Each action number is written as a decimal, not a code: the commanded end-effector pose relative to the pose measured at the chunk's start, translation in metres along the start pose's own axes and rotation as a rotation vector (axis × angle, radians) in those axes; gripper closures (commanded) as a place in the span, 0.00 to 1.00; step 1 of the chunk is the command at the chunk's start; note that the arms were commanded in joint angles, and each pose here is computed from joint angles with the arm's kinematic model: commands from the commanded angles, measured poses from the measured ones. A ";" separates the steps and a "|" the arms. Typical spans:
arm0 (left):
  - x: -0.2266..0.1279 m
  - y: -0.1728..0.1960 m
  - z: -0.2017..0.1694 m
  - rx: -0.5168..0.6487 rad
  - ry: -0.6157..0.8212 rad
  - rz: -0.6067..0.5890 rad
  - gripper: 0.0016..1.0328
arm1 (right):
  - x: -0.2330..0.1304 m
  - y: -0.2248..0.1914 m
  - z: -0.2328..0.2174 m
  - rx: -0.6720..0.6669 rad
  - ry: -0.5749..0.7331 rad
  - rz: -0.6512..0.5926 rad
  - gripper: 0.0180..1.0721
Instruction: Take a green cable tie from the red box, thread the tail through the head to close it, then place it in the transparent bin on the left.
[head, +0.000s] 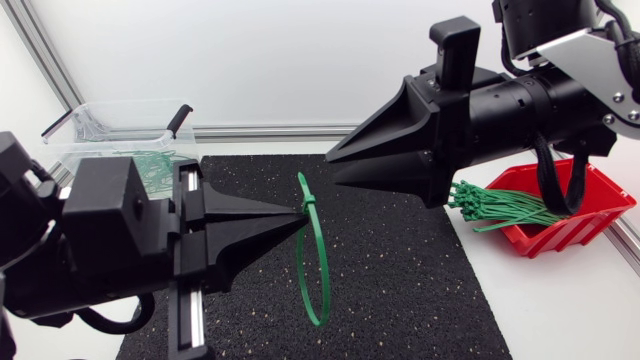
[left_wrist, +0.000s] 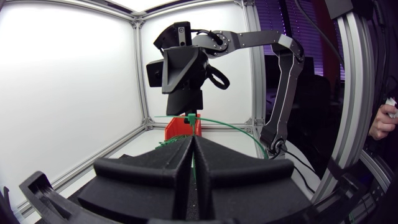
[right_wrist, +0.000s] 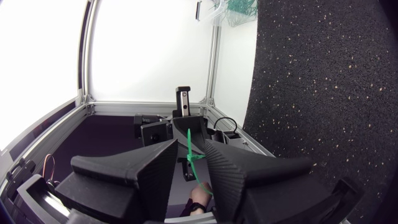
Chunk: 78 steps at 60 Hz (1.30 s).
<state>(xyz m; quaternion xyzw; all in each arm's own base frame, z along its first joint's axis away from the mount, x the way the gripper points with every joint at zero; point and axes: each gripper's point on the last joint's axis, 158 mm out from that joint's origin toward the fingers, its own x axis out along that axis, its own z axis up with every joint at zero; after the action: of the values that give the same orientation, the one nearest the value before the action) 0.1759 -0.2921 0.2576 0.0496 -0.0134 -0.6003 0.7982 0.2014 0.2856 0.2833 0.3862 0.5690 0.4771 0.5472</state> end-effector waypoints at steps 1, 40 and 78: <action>0.002 -0.002 -0.008 0.052 0.009 -0.003 0.97 | 0.005 0.005 -0.003 -0.048 0.036 0.008 0.64; 0.004 -0.006 -0.017 0.172 -0.001 0.021 0.96 | 0.020 0.001 -0.012 -0.079 0.161 0.026 0.76; 0.000 -0.011 -0.019 0.165 -0.002 0.018 0.96 | 0.025 -0.007 -0.026 -0.077 0.189 0.003 0.93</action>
<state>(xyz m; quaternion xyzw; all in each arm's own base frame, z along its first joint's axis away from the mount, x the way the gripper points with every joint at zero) 0.1712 -0.2963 0.2441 0.1082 -0.0614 -0.5890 0.7985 0.1785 0.3051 0.2692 0.3263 0.6010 0.5300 0.5015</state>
